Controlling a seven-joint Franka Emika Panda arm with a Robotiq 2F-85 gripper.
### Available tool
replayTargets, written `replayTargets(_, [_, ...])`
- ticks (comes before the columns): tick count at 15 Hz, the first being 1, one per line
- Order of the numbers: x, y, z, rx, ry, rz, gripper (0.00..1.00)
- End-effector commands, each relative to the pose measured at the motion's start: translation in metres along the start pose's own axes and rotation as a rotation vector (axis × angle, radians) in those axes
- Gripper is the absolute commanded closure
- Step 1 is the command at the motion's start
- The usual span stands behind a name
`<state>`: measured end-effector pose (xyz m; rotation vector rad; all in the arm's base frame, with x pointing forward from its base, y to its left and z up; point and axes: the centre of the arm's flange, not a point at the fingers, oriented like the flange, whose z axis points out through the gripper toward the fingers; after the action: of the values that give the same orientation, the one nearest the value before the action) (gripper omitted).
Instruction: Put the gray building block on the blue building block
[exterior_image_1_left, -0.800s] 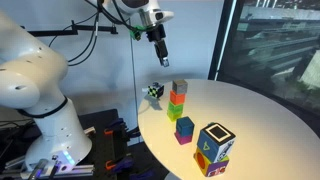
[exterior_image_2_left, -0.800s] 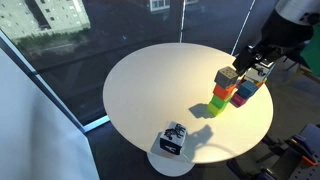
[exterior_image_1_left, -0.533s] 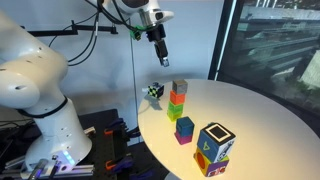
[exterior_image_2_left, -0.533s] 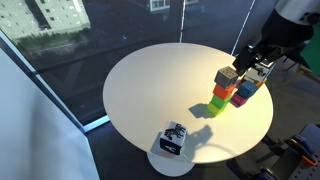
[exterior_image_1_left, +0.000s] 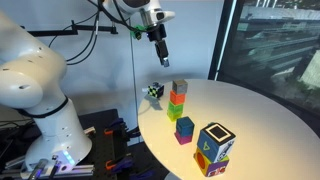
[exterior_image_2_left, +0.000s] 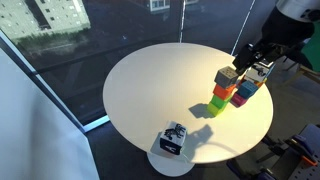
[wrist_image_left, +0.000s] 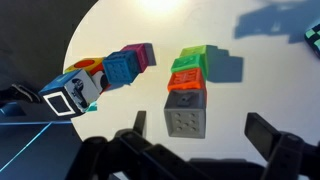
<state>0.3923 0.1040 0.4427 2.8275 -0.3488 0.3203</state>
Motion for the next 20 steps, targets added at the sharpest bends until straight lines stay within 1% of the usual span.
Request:
replayTargets(1, [0.014,0.005,-0.004,0.032,-0.027,0.011,0.00])
replayTargets(3, [0.020,0.009,-0.002,0.050,-0.046,0.017,0.00])
replayTargets(8, [0.035,0.015,0.003,0.129,-0.105,0.004,0.00])
replayTargets(14, [0.052,0.015,0.015,0.230,-0.201,-0.075,0.00])
replayTargets(16, [0.057,0.016,0.019,0.242,-0.227,-0.086,0.00])
replayTargets(20, [0.070,0.020,0.026,0.219,-0.253,-0.064,0.00])
